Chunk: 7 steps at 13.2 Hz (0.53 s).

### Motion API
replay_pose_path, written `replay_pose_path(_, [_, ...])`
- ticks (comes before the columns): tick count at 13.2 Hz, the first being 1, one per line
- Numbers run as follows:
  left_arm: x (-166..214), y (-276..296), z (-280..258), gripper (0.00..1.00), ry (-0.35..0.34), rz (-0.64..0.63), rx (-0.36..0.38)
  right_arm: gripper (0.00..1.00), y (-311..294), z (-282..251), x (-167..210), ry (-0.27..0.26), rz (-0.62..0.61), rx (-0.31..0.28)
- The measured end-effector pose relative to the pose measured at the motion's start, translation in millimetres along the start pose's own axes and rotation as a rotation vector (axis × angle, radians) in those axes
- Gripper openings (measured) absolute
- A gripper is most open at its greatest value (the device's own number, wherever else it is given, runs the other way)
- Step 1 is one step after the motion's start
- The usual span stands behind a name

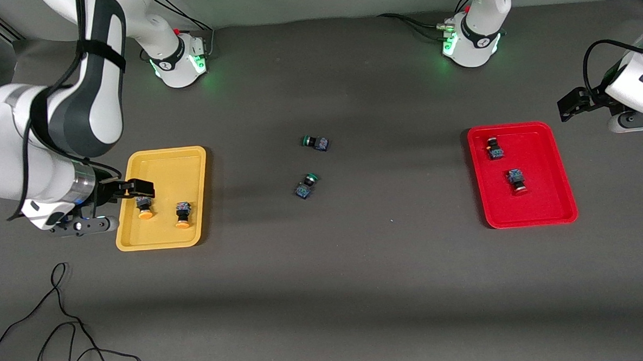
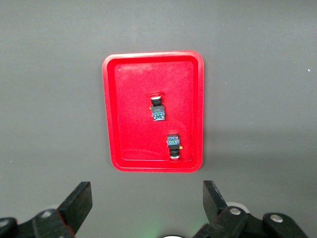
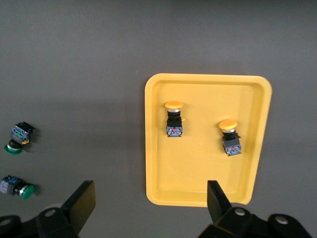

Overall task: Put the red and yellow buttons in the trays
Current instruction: 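Open both grippers and lift them away from the trays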

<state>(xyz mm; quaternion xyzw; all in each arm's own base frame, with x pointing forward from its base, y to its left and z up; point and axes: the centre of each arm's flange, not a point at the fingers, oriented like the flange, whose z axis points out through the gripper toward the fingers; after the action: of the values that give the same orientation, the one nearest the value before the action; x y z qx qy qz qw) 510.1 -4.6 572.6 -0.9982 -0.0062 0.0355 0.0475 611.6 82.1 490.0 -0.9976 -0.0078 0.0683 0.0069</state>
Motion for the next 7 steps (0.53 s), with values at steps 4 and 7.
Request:
replay_pose_path(4, [-0.6, 2.3, -0.8, 1.0, -0.002, 0.0, -0.04, 1.0, -10.1, -44.5, -7.1, 0.035, 0.052, -0.055])
replay_pose_path(7, [-0.3, 1.6, -10.1, 1.0, 0.017, 0.004, -0.045, 1.0, 6.7, -57.9, -14.1, 0.019, 0.09, -0.04])
